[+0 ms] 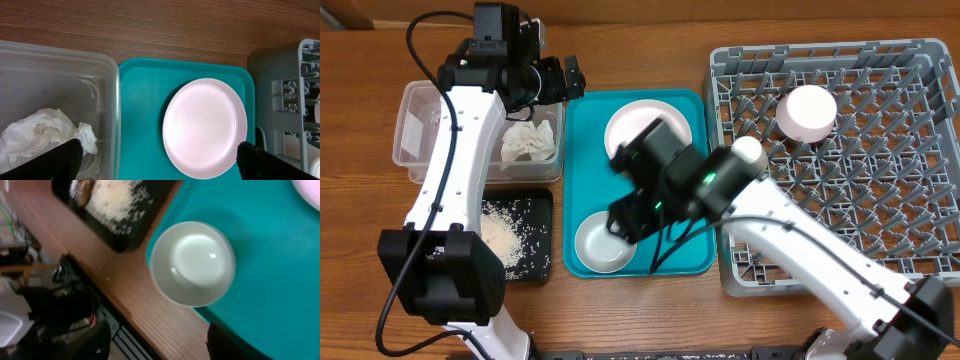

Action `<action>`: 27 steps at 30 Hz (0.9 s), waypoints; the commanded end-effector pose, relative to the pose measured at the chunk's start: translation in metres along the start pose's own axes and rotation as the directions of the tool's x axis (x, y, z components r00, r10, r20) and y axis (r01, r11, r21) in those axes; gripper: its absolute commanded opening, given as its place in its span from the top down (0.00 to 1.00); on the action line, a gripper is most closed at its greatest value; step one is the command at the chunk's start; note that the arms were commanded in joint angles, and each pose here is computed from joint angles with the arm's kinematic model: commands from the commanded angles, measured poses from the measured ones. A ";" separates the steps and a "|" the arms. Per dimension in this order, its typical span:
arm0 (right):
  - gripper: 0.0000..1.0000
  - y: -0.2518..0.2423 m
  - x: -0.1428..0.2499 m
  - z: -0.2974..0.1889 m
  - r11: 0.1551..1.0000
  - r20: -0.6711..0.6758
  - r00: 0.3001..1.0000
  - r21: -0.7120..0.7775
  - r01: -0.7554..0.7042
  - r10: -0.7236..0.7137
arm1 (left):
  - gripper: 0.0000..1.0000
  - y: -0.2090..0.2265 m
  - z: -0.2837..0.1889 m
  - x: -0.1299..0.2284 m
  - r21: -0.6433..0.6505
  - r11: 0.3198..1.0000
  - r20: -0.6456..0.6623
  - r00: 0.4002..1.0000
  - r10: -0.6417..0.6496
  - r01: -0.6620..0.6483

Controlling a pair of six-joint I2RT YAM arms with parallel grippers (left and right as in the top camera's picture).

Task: Sort waste into correct bins and load items into the dishwasher
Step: 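Move the right gripper to the small white bowl on the teal tray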

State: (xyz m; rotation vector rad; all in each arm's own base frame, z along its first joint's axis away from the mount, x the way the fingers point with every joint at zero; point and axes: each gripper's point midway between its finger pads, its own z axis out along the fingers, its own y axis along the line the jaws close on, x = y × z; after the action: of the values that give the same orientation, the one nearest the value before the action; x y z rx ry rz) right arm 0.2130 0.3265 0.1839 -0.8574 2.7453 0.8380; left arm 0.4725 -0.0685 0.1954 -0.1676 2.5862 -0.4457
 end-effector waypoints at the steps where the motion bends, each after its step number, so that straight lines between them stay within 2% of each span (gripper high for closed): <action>1: 0.36 0.019 0.010 0.024 0.999 -0.002 0.999 -0.022 0.034 -0.034 | 0.00 -0.006 -0.014 -0.009 0.008 1.000 0.041 0.999 0.005 -0.005; 4: 0.36 0.031 0.008 0.041 0.998 0.044 0.997 -0.023 0.060 -0.059 | 0.00 -0.006 -0.014 -0.009 0.008 1.000 0.041 0.999 0.005 -0.005; 10: 0.37 0.016 0.001 0.067 0.986 0.146 0.981 0.121 0.111 -0.128 | 0.00 -0.007 -0.014 -0.009 0.009 1.000 0.040 0.999 0.006 -0.007; 16: 0.40 0.017 -0.011 0.090 0.985 0.212 0.964 0.102 0.139 -0.158 | 0.00 -0.006 -0.014 -0.009 0.009 1.000 0.041 0.999 0.006 -0.006; 23: 0.41 -0.002 0.000 0.142 0.986 0.128 0.982 0.108 0.125 -0.139 | 0.00 -0.006 -0.014 -0.009 0.009 1.000 0.041 0.999 0.006 -0.006; 27: 0.41 -0.007 0.009 0.151 0.987 0.086 0.988 0.106 0.119 -0.128 | 0.00 -0.006 -0.014 -0.009 0.009 1.000 0.041 0.999 0.006 -0.006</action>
State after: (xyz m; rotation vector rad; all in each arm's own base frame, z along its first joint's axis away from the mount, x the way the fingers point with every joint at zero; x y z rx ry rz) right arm 0.2108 0.4000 0.0563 -0.9225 2.5853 0.6829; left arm 0.4726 -0.0686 0.1955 -0.1675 2.5858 -0.4458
